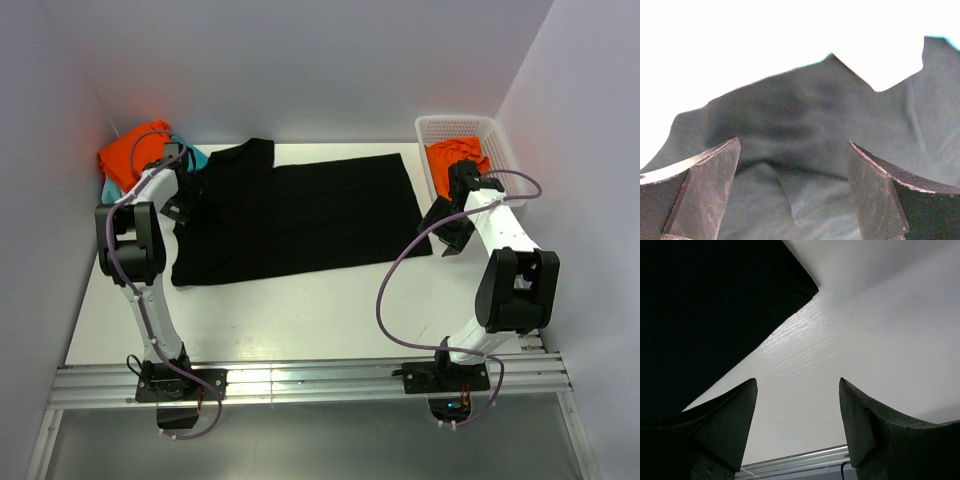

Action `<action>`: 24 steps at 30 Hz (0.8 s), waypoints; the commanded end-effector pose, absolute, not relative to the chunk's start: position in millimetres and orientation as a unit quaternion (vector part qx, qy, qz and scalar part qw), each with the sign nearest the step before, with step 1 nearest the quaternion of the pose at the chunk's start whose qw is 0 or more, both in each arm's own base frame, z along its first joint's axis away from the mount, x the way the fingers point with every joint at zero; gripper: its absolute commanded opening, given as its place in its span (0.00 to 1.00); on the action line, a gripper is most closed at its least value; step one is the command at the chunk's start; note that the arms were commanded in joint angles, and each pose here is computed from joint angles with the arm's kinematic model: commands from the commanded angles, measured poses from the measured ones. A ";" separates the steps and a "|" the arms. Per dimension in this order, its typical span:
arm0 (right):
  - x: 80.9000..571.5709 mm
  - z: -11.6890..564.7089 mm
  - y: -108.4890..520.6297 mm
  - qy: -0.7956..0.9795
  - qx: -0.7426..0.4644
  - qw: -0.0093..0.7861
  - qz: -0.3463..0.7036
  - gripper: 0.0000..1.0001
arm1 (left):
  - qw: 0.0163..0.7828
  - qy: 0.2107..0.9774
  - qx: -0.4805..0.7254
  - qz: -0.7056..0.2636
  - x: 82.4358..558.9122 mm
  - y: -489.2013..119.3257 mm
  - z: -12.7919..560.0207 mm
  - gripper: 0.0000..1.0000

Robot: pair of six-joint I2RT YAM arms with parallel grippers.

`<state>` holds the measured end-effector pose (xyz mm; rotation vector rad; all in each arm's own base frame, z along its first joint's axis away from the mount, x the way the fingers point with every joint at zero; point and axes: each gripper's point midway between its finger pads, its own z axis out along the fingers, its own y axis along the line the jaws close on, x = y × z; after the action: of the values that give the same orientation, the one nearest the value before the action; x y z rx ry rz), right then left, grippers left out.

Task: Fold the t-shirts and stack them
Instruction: Fold the flattened tshirt in 1/3 of the way

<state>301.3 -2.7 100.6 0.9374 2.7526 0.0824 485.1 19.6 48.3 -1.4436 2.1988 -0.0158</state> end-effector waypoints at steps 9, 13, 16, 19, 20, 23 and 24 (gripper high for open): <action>295.5 106.6 6.9 0.934 0.322 0.143 0.057 0.73 | 0.323 0.814 -0.482 -0.032 494.9 21.4 113.7 0.83; 294.0 98.3 13.6 0.933 0.323 0.140 0.072 0.73 | 0.324 0.843 -0.418 -0.093 517.4 -20.6 109.2 0.81; 298.5 98.2 24.5 0.933 0.312 0.149 0.095 0.73 | 0.352 0.841 -0.397 -0.105 549.5 -28.6 123.7 0.81; 302.1 101.7 31.3 0.935 0.303 0.155 0.095 0.73 | 0.375 0.831 -0.391 -0.125 589.9 -33.7 131.9 0.82; 301.7 102.7 32.6 0.936 0.301 0.155 0.093 0.73 | 0.402 0.817 -0.388 -0.142 610.8 -34.5 158.3 0.82; 290.5 100.4 36.5 0.938 0.300 0.148 0.087 0.73 | 0.413 0.801 -0.401 -0.164 644.3 -35.4 154.9 0.82; 284.5 98.2 34.5 0.939 0.303 0.142 0.079 0.73 | 0.417 0.796 -0.405 -0.170 651.2 -35.5 153.7 0.82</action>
<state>288.8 33.2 87.2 0.8777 2.7549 0.2293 626.1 -38.5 141.0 -1.0210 2.0649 -0.3619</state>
